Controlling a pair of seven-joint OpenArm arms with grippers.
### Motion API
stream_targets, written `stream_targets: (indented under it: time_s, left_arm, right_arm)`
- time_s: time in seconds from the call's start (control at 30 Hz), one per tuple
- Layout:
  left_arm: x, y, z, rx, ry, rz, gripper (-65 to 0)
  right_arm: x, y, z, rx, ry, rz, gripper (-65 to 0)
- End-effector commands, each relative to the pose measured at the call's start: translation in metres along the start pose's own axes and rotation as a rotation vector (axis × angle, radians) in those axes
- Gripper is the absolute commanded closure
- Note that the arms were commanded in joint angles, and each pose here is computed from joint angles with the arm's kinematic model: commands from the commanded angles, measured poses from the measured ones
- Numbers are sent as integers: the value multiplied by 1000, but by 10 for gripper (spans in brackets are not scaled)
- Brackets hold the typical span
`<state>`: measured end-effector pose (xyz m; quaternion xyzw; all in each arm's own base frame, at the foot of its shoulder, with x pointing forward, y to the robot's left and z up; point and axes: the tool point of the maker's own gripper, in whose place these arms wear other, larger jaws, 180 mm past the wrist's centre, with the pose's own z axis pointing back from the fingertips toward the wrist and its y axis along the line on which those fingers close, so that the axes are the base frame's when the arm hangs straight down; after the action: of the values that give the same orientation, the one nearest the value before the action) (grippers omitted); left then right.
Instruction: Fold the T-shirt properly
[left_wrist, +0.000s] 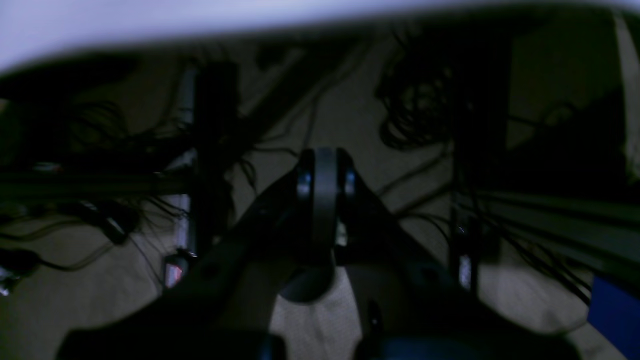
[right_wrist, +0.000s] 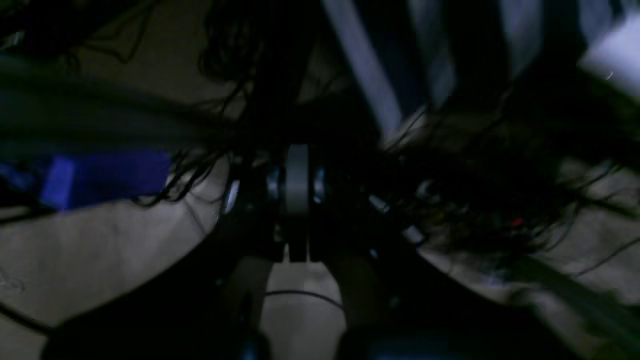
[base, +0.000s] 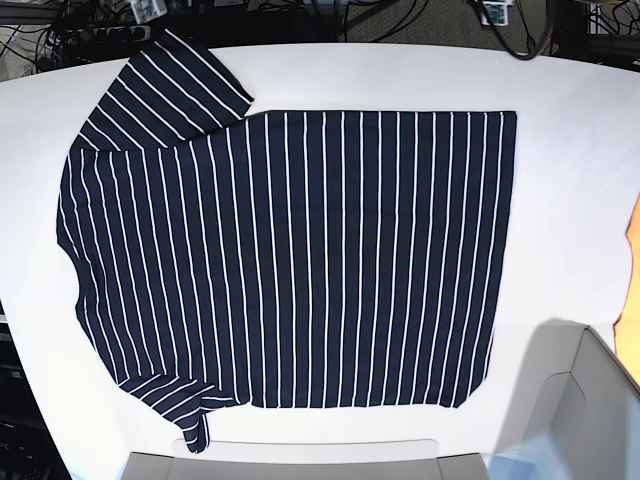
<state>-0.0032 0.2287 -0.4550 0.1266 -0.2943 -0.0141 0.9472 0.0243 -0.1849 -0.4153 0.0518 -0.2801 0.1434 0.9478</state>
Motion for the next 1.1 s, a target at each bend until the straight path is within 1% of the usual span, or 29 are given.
stream_targets:
  time_s: [0.0, 0.2, 0.27, 0.37, 0.47, 0.57, 0.63, 0.7, 0.77, 0.8, 0.83, 0.9, 0.93, 1.0, 1.07]
  left_arm:
    - [17, 5, 6, 11, -59, -6, -1]
    - [62, 6, 14, 11, -117, 1, -1]
    - [79, 8, 17, 17, -142, 4, -1]
    - [113, 12, 17, 33, -223, 14, -1]
    - [151, 13, 21, 39, -312, 25, -1]
    - [170, 15, 19, 46, -367, 30, -1]
    - [184, 22, 15, 66, -401, 29, -1]
    - [193, 27, 13, 81, -427, 36, -1]
    - [201, 29, 13, 87, -449, 39, -2]
    - [207, 30, 13, 88, -469, 31, -2]
    - [213, 32, 12, 87, -484, 17, -4]
    - [222, 35, 12, 88, -510, -3, -15]
    - [226, 36, 12, 89, -519, -9, -32]
    - [228, 36, 11, 90, -525, -7, -71]
    - [227, 35, 11, 86, -520, -7, -106]
  right_arm:
    - [20, -6, 7, -17, -47, 21, -2]
    - [67, -6, 10, -28, -78, 86, -1]
    - [78, -13, 7, -36, -95, 113, -1]
    - [93, -22, 3, -43, -125, 165, -1]
    - [122, -32, -4, -69, -194, 185, -1]
    - [145, -46, -14, -113, -200, 195, -1]
    - [156, -55, -21, -141, -179, 190, -1]
    - [173, -63, -25, -170, -183, 178, -1]
    - [183, -72, -27, -191, -168, 188, -1]
    - [188, -74, -28, -190, -165, 198, -1]
    - [192, -72, -29, -168, -164, 203, -2]
    - [197, -65, -29, -90, -155, 199, -3]
    - [197, -70, -26, -76, -144, 185, -4]
    - [196, -81, -18, -66, -138, 153, -15]
    - [195, -93, -10, -82, -148, 124, -45]
